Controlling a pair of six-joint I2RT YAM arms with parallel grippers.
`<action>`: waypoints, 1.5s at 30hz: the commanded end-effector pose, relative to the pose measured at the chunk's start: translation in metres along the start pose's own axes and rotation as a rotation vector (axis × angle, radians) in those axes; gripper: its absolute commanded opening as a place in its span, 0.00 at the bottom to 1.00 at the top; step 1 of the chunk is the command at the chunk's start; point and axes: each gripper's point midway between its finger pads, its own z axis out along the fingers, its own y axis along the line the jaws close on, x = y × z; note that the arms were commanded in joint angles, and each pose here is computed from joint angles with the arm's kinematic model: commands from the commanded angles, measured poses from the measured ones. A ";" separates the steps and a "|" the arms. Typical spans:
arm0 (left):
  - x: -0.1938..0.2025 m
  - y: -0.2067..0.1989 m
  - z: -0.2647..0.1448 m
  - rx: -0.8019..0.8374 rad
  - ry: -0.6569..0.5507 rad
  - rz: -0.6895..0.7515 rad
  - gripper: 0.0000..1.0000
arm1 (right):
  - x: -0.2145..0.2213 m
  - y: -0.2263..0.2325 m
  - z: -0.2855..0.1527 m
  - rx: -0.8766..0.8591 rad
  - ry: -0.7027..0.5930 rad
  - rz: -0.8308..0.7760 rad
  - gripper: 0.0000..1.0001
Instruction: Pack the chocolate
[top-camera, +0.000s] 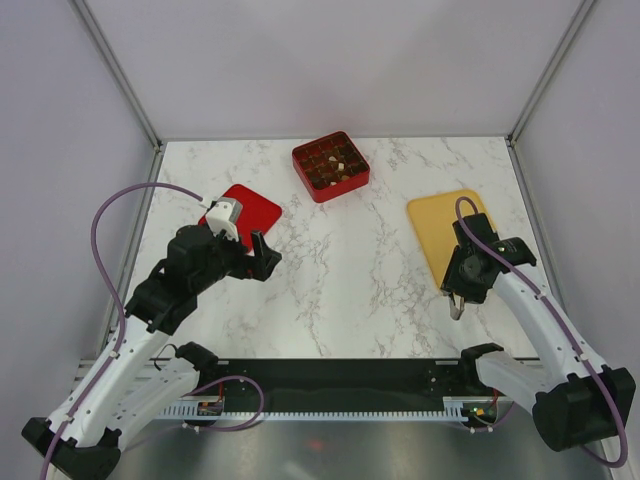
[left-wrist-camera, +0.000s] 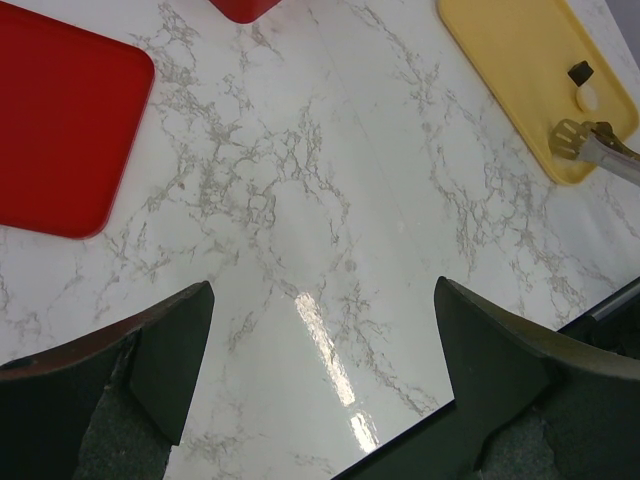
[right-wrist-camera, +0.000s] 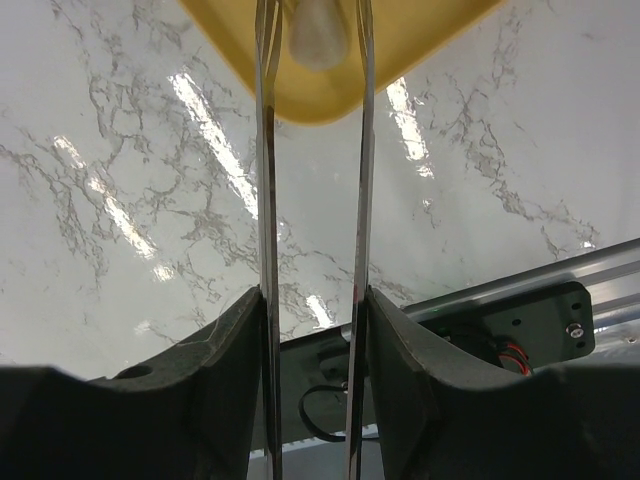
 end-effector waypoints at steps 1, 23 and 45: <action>-0.008 -0.004 -0.002 0.022 -0.022 0.035 1.00 | -0.002 0.002 -0.013 -0.029 -0.009 -0.011 0.50; -0.008 -0.002 -0.003 0.015 -0.031 0.034 1.00 | -0.006 0.005 -0.018 -0.038 -0.002 -0.057 0.37; -0.011 0.002 -0.005 -0.010 -0.047 0.037 1.00 | -0.184 0.175 -0.055 -0.301 -0.348 -0.169 0.33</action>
